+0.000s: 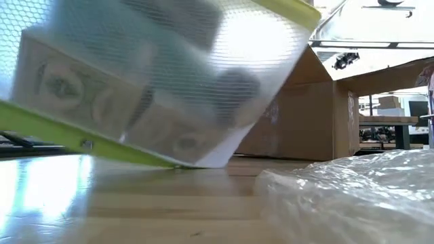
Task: Unpack boxes
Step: Close the transparent zipper bag
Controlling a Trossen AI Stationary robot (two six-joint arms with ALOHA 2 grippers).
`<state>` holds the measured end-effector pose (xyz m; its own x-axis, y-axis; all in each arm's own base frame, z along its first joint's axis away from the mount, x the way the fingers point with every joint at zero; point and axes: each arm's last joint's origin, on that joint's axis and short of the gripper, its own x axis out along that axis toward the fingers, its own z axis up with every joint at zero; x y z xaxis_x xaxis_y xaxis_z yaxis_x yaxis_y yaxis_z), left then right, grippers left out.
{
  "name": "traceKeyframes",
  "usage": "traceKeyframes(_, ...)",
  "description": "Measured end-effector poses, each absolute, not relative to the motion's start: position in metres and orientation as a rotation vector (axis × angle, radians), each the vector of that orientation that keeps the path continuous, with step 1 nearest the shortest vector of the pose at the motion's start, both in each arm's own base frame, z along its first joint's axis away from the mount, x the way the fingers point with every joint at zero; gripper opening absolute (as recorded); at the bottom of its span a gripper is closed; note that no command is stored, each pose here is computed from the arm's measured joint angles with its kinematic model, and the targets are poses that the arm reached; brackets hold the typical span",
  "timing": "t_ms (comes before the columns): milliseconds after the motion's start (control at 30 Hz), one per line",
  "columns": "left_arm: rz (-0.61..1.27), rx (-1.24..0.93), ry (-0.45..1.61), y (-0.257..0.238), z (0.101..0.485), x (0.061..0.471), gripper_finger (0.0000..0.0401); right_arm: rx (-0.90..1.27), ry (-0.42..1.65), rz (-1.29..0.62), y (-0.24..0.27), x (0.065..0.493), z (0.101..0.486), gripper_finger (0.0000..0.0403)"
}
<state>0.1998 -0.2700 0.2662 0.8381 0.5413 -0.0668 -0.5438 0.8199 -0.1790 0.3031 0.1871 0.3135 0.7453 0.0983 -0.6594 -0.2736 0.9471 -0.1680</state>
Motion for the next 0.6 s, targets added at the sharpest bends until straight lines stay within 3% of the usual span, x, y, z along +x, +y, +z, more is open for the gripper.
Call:
traceKeyframes(233, 0.592, -0.117, 0.09, -0.262, 0.282, 0.198, 0.0, -0.069, 0.524, 0.191, 0.192, 0.31, 0.28, 0.0144)
traceKeyframes(400, 0.625, -0.128, 0.142, -0.26, 0.279, 0.212, 0.0, -0.189, 0.206, 0.24, 0.211, 0.336, 0.272, 0.0144)
traceKeyframes(600, 0.633, -0.1, 0.258, -0.26, 0.275, 0.237, 0.0, -0.377, 0.05, 0.056, 0.229, 0.367, 0.278, 0.0169)
